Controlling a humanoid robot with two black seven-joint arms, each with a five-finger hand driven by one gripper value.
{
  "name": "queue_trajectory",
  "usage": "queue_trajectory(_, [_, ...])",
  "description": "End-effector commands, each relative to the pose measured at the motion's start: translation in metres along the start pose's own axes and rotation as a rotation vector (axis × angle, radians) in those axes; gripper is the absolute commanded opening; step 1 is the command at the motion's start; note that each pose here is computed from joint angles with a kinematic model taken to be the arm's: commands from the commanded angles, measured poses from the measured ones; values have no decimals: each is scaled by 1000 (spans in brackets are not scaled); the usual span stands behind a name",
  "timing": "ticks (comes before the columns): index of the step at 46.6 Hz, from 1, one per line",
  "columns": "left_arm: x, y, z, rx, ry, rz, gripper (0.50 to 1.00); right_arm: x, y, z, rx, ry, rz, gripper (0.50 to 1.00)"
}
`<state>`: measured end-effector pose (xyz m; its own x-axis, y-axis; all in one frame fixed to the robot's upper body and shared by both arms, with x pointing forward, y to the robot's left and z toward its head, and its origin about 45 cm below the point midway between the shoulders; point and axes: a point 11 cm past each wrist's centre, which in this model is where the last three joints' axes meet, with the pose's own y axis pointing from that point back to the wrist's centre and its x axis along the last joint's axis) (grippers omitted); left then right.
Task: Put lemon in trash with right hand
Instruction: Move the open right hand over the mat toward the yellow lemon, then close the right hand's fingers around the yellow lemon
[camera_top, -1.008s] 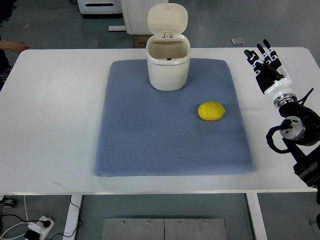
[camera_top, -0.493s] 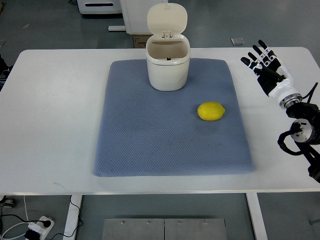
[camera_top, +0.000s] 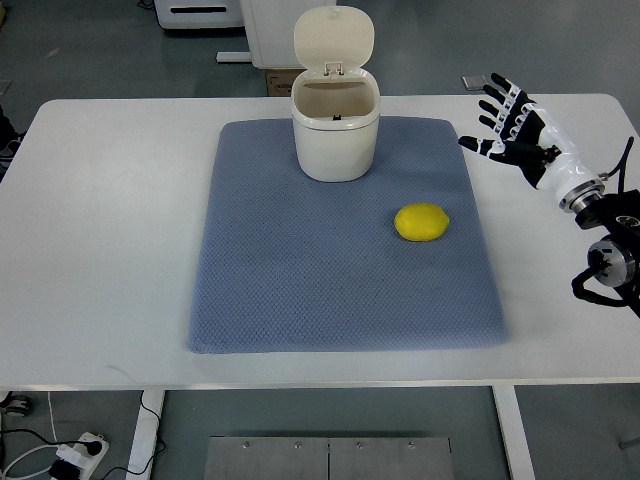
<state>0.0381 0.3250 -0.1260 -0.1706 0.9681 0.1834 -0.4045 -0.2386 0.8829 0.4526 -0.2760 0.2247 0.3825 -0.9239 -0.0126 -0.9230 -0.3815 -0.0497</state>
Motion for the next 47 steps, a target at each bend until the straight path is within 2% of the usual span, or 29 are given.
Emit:
queue_trajectory(1, [0,0,0,0,0,1,1000,-6,1,2,3,48,-30,995])
queue_trajectory(27, [0,0,1,-1,1,-1,1000,-44,9,28,-37,313,-258,989])
queue_trajectory(47, [0,0,0,0,1,-1,1000,-52,14,50,-95,478,-303,989])
